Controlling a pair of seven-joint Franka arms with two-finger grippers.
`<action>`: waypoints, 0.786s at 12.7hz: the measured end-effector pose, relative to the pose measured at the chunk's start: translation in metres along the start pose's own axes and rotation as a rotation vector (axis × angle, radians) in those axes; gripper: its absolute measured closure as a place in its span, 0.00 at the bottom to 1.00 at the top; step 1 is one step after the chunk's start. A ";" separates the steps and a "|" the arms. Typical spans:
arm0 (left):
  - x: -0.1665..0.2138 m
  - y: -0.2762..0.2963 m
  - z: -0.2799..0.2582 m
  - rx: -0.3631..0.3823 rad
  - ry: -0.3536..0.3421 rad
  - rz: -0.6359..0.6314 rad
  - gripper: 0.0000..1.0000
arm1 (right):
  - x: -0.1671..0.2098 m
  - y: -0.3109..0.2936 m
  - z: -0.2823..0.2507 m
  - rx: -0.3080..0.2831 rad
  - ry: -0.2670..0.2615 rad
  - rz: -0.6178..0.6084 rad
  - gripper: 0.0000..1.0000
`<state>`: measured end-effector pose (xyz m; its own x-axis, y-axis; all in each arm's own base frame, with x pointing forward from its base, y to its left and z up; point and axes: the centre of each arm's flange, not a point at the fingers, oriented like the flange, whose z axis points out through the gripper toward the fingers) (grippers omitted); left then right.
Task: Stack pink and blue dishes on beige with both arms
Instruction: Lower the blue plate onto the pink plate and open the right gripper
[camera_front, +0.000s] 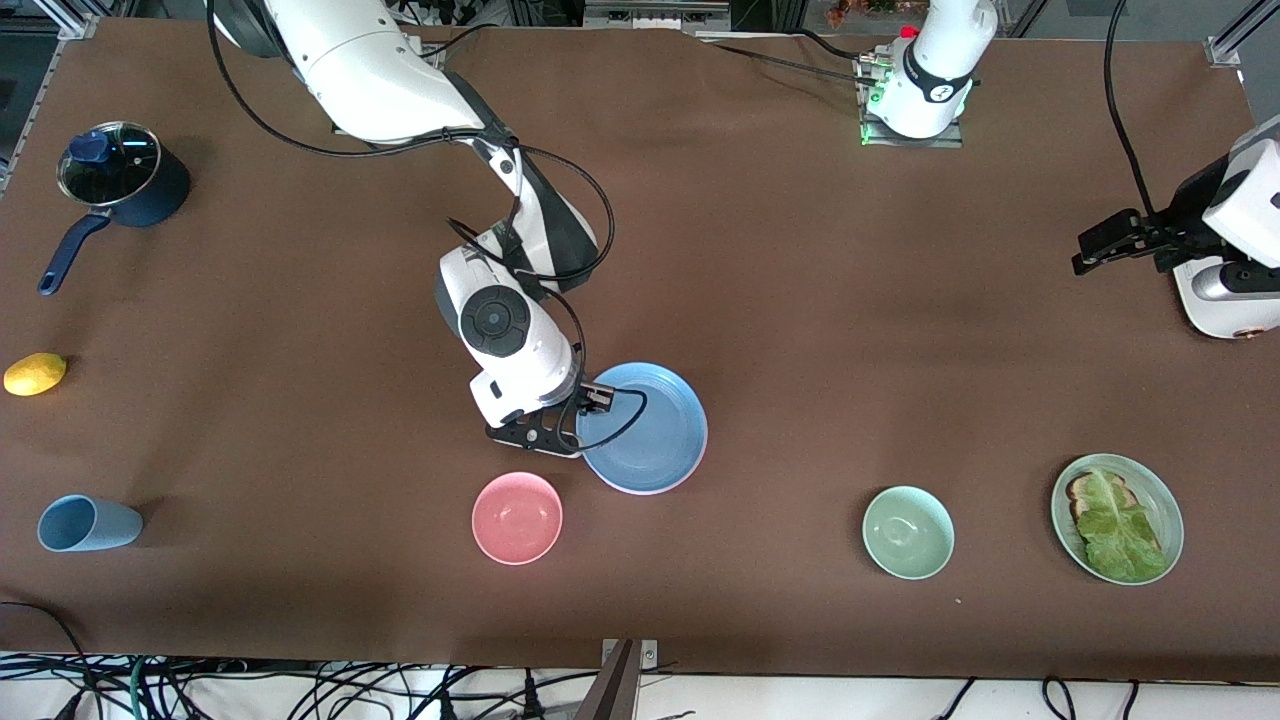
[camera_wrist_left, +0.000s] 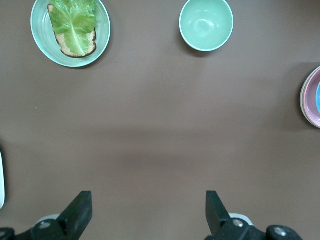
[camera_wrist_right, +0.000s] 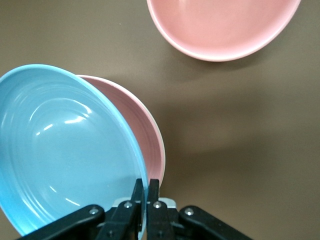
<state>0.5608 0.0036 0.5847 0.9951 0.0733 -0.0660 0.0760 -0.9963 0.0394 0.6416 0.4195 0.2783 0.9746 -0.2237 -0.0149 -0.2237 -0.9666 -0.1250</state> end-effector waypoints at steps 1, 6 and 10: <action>0.000 0.001 0.000 0.000 0.000 0.002 0.00 | 0.000 0.000 0.001 0.000 0.001 0.001 0.95; 0.000 0.002 -0.001 0.000 0.002 0.003 0.00 | 0.001 0.002 0.016 0.004 -0.006 0.009 0.95; 0.001 0.001 -0.001 0.000 0.003 0.003 0.00 | 0.000 0.003 0.025 -0.002 -0.013 0.010 0.95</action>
<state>0.5618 0.0022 0.5858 0.9955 0.0709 -0.0631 0.0735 -0.9965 0.0395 0.6414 0.4201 0.2531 0.9724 -0.2316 -0.0288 -0.2334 -0.9646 -0.1231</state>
